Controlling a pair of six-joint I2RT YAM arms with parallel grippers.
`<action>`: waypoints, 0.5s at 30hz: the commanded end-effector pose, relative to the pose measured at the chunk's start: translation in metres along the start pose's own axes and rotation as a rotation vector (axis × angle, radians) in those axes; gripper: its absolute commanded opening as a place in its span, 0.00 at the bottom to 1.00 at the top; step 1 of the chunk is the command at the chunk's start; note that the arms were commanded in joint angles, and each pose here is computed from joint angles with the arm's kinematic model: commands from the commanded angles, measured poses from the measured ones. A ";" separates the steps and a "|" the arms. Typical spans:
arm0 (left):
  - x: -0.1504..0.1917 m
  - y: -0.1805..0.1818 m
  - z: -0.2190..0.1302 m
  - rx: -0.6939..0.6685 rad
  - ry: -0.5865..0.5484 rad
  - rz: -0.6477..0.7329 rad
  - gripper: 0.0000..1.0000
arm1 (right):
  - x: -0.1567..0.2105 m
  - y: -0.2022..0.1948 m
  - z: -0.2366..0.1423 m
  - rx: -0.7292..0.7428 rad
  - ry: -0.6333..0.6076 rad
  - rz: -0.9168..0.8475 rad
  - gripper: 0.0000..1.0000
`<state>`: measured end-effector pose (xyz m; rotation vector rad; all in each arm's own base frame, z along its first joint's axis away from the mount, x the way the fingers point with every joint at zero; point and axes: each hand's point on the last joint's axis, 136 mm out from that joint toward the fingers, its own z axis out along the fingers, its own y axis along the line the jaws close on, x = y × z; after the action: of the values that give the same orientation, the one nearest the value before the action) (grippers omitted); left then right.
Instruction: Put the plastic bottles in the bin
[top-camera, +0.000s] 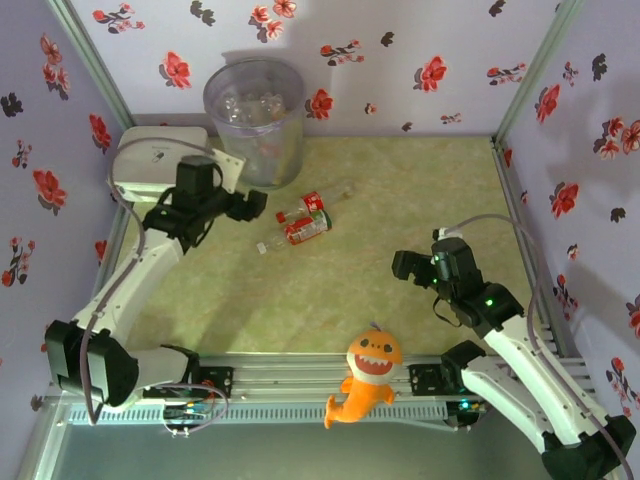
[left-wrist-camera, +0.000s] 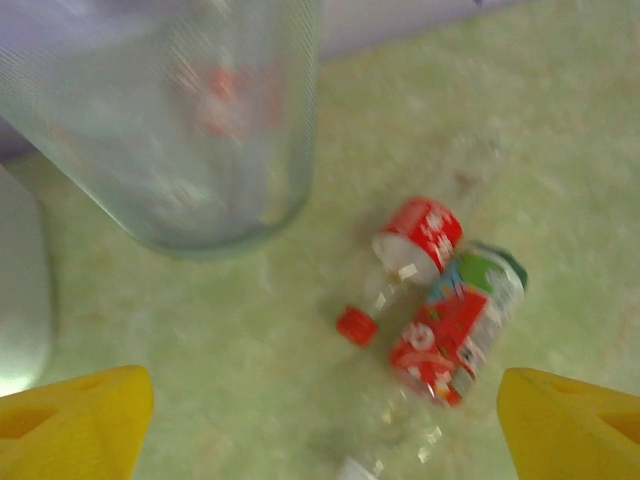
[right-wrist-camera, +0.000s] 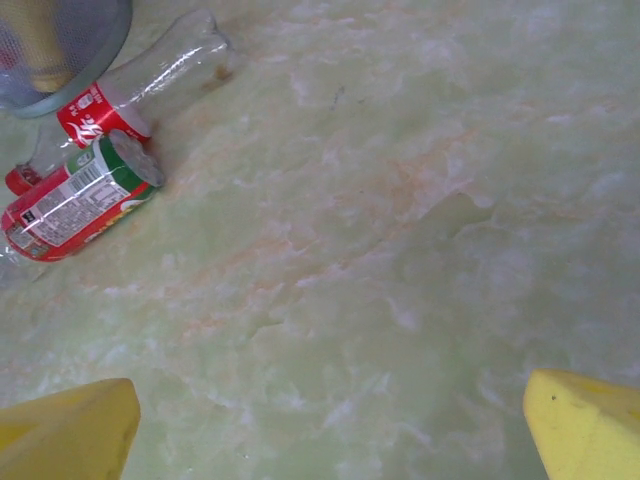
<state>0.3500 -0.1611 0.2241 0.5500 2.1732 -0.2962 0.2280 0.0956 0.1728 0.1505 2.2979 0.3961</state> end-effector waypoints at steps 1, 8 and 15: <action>0.018 -0.011 0.012 0.035 0.037 -0.035 0.90 | -0.005 0.007 0.001 -0.039 -0.028 0.015 0.99; 0.042 -0.031 0.041 0.085 0.106 0.002 0.91 | -0.004 0.008 0.001 -0.045 -0.024 0.025 0.99; 0.070 -0.048 0.074 0.124 0.205 0.032 0.90 | -0.002 0.003 -0.001 -0.028 -0.018 0.033 0.99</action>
<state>0.3411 -0.2000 0.1316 0.6737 2.3565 -0.3417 0.2290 0.0998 0.1742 0.1487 2.2860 0.4296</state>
